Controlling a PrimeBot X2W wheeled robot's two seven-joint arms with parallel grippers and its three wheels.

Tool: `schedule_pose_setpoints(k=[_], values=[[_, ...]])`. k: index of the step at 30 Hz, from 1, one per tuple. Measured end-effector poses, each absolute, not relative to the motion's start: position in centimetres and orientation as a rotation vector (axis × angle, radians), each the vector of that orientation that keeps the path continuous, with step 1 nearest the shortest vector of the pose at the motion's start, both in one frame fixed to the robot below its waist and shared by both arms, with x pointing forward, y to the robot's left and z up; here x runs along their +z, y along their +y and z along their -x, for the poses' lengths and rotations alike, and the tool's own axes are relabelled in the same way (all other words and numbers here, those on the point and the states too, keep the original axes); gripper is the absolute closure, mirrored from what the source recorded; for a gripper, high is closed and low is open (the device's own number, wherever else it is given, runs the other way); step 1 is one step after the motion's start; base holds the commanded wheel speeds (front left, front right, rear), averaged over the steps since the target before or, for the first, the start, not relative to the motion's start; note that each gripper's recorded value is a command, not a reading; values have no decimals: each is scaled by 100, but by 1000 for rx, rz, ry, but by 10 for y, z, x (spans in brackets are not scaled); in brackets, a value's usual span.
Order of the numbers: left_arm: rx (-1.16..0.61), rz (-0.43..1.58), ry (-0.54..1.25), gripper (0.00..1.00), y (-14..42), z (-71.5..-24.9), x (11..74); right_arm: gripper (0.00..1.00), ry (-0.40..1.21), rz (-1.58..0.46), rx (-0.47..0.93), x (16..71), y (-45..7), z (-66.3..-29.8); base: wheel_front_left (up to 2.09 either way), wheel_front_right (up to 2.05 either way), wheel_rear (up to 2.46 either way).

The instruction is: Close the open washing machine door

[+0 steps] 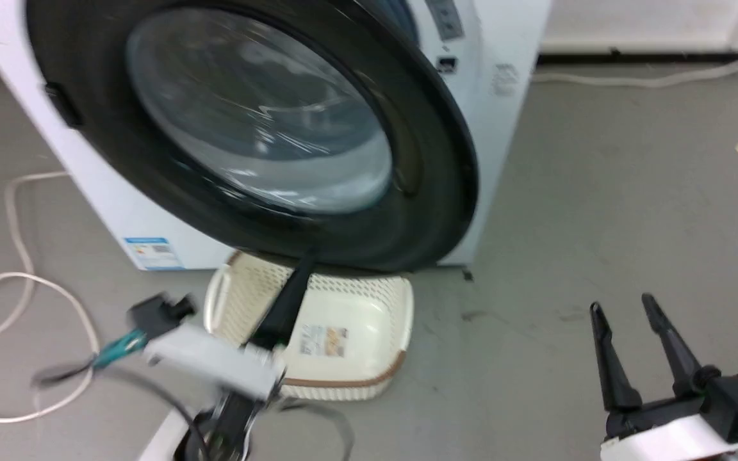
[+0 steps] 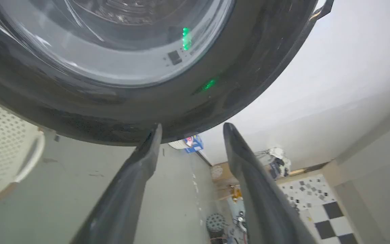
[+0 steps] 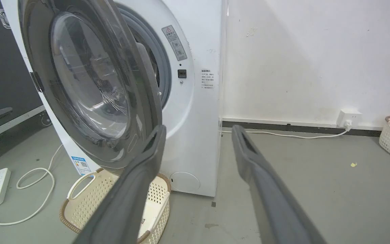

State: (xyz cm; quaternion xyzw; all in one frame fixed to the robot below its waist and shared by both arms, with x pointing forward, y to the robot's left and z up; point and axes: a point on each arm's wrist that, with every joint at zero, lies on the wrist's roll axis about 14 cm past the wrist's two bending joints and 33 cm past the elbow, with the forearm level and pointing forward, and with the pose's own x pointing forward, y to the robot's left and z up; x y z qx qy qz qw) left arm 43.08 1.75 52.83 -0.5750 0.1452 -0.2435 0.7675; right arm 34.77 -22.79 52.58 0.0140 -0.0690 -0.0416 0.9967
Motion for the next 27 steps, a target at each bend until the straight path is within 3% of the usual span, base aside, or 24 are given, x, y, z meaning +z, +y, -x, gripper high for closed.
schedule_pose_setpoints(k=[7,14,22,23,24,27], values=[[-421,703,28,0,98,-398,531,0,-176,-42,15,537,-197,-347,0,0,0],[-149,205,-220,0,156,-370,564,0,-199,-53,103,544,-168,-349,0,0,0],[-125,-39,-201,0,150,-345,546,0,-150,-79,149,529,-153,-349,0,0,0],[-123,-45,-194,0,150,-344,544,91,-137,-85,160,525,-149,-349,0,0,0],[-122,-54,-189,0,150,-343,541,100,-131,-86,167,523,-146,-349,0,0,0],[-118,-66,-173,0,152,-343,536,100,-126,-88,194,522,-139,-354,0,0,0]])
